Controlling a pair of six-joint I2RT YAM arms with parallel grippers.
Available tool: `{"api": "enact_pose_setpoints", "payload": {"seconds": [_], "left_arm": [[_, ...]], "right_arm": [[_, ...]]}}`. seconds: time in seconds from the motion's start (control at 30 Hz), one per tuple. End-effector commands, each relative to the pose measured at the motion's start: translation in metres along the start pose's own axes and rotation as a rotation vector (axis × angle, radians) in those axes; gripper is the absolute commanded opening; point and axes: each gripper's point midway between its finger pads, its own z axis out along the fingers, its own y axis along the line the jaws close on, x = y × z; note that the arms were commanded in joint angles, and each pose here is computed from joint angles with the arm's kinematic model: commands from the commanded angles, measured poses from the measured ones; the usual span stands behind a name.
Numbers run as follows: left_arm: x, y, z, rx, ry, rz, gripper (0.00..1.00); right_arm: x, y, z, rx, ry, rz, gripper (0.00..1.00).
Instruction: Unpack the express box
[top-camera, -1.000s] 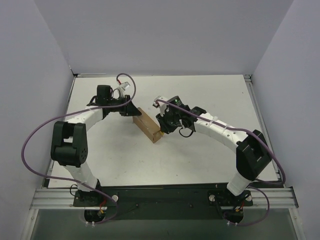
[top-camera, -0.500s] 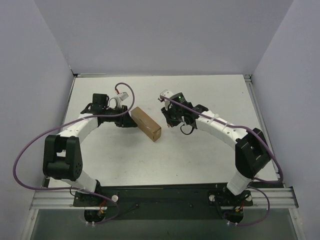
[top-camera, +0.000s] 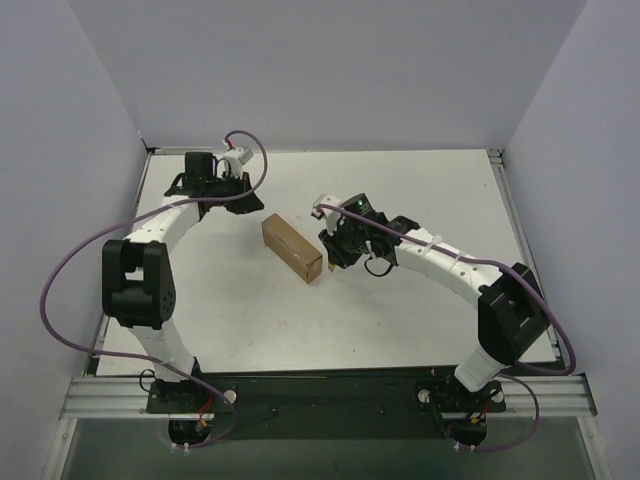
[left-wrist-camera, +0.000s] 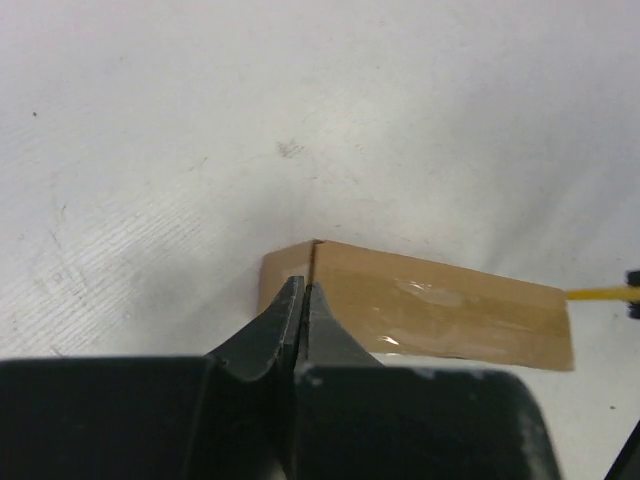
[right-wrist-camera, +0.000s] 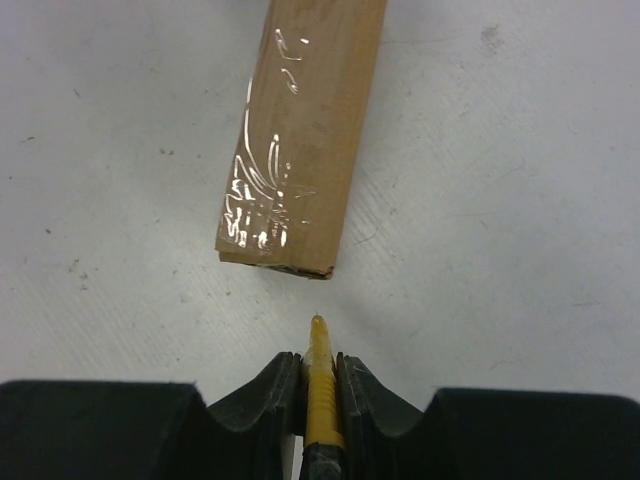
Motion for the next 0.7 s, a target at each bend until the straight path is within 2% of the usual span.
{"api": "enact_pose_setpoints", "payload": {"seconds": [0.0,0.17,0.33,0.67], "left_arm": [[-0.012,0.039,0.019,-0.107,-0.003,0.007,0.00],[0.006,0.034,0.023,-0.059,0.039,0.003,0.00],[0.018,0.001,0.017,0.099,0.020,-0.005,0.00],[0.050,-0.031,-0.006,0.167,0.035,-0.033,0.00]], "right_arm": [[-0.015,0.018,-0.002,-0.078,-0.037,0.005,0.00],[-0.025,0.016,0.005,-0.070,-0.050,0.013,0.00],[-0.032,0.007,0.010,-0.029,-0.059,-0.001,0.00],[-0.030,-0.024,0.015,0.081,-0.035,-0.029,0.00]]}}
